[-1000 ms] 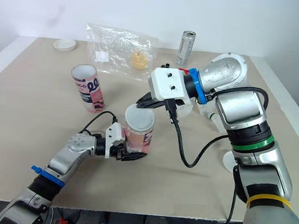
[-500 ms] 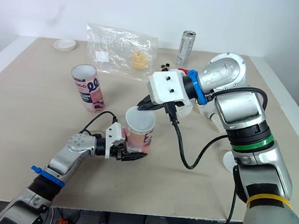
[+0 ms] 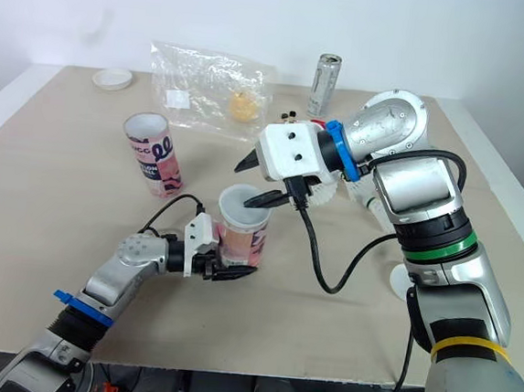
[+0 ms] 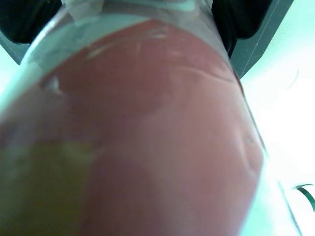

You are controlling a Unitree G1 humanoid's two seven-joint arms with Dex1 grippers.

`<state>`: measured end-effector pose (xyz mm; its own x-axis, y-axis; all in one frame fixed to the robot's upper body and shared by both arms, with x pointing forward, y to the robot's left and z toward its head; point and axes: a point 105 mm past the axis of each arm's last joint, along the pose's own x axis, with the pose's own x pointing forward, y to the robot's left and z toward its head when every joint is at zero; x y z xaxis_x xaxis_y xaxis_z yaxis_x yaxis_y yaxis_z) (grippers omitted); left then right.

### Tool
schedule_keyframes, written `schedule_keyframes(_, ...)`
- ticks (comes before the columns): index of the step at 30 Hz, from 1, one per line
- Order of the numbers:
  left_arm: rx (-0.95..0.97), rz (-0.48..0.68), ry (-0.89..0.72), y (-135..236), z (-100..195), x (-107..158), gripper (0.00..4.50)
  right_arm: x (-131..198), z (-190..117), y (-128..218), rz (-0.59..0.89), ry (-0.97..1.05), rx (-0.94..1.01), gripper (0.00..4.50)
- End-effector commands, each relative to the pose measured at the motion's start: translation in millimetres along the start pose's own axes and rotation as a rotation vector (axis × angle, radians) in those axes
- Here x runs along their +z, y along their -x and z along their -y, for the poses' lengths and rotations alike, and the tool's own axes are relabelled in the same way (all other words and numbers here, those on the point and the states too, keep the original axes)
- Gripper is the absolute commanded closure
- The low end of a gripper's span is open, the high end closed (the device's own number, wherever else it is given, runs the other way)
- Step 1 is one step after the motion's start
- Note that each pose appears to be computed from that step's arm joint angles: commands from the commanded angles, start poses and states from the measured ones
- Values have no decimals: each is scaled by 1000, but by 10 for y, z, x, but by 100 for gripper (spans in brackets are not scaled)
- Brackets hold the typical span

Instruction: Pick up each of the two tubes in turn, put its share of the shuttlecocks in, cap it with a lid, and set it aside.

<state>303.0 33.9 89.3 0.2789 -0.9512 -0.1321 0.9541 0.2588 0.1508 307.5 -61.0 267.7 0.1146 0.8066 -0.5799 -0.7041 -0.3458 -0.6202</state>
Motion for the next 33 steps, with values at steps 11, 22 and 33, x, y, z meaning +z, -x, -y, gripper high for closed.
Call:
schedule_keyframes(11, 60, -67, 61, 101, -77, -197, 141, 162, -36, 293, 344, -492, -142, 293)
schedule_keyframes(22, 56, -75, 53, 99, -76, -200, 141, 64, -201, -77, 234, -510, -63, 447)
schedule_keyframes(33, 64, -76, 57, 106, -75, -216, 141, -175, -305, -312, 49, -489, 21, 447)
